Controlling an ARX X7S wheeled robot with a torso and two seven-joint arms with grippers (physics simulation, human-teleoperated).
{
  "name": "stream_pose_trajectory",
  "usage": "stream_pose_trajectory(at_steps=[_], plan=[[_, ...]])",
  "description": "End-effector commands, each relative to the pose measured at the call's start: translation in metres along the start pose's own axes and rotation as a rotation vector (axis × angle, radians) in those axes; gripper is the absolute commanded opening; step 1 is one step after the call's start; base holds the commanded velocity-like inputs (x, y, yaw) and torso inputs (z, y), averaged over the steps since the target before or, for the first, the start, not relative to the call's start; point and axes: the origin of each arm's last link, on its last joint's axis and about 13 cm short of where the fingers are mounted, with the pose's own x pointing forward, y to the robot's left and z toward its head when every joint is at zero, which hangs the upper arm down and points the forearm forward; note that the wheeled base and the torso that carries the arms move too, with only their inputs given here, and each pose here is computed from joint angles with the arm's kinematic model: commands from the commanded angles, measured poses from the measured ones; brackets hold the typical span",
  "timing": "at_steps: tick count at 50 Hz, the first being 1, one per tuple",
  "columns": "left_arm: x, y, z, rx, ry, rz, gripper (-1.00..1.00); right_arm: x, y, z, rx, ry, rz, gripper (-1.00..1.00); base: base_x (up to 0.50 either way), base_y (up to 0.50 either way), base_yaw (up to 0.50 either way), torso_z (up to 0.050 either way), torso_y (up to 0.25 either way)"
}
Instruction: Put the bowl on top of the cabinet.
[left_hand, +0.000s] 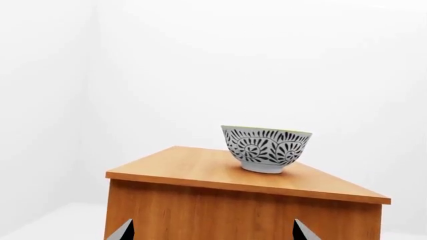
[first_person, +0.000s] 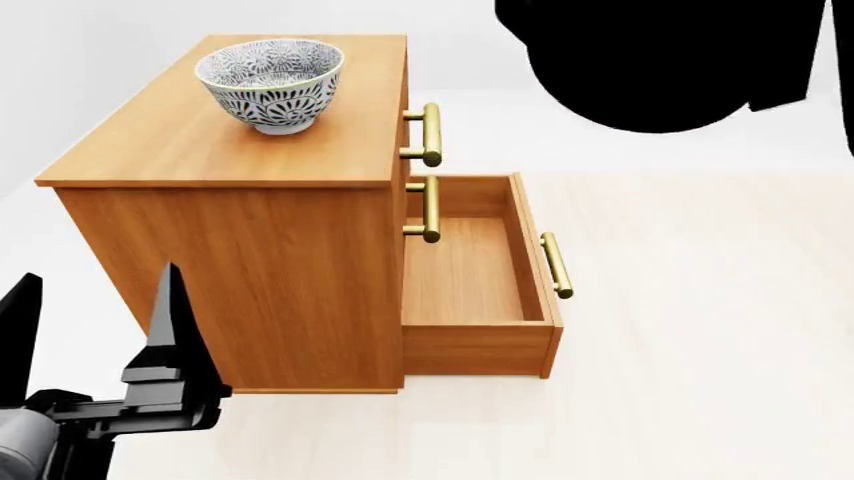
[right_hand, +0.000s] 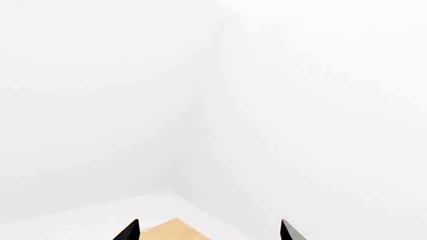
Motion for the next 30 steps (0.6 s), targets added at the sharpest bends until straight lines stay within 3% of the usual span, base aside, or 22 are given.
stream_pose_trajectory(at_steps=[1,30], plan=[[0.000,0.000,0.000,0.002,-0.003,0.001,1.00,-0.046,-0.003,-0.008,-0.038,-0.046,-0.086,1.00,0.00,0.00,0.00,0.000,0.000],[-0.002,-0.002,-0.001,0.010,-0.004,-0.006,1.00,-0.146,0.002,-0.049,-0.019,-0.084,-0.340,1.00,0.00,0.00,0.00,0.000,0.000]])
